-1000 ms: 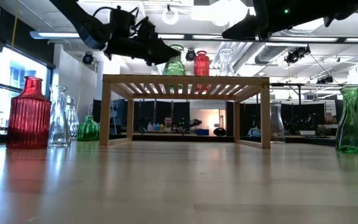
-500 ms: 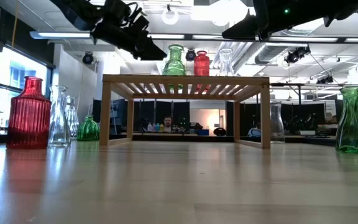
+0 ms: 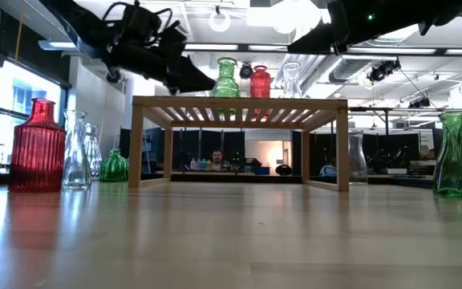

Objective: Sort vases onto shelf
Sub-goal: Put the green vase on the shelf

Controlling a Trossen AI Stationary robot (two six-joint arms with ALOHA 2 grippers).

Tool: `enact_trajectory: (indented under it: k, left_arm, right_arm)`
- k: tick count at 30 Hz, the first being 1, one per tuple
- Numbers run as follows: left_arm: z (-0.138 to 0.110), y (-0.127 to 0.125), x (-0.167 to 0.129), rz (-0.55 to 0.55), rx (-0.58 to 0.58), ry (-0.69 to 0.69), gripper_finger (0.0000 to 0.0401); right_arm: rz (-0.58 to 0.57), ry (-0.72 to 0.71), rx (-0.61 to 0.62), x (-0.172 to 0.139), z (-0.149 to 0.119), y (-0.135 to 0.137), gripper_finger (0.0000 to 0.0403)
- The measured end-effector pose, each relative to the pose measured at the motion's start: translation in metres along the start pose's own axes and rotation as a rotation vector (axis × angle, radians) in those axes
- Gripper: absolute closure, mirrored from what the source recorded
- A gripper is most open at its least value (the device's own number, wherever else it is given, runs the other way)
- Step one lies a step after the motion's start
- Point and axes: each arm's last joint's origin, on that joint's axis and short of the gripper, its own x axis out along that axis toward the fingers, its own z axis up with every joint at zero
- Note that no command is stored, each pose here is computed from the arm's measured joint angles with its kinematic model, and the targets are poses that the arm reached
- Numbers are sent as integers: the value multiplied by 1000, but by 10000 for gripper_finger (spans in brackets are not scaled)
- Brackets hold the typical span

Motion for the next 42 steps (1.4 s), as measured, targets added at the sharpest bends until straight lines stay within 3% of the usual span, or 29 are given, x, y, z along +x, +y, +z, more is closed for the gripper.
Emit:
enact_trajectory:
  k: [4, 11, 23, 32, 42]
  left_arm:
    - [-6, -13, 17, 37, 25, -36, 335]
    - [-2, 4, 23, 164, 0, -76, 398]
    - [2, 2, 24, 116, -15, -77, 401]
    - [-1, -1, 27, 235, 31, -41, 401]
    - [8, -4, 37, 190, 71, -3, 401]
  right_arm:
    - [0, 0, -14, 0, 0, 0, 361]
    - [-1, -1, -16, 0, 0, 0, 361]
    - [-2, -2, -16, 0, 0, 0, 361]
    - [-1, -2, -24, 0, 0, 0, 361]
    - [-1, -3, -33, 0, 0, 0, 361]
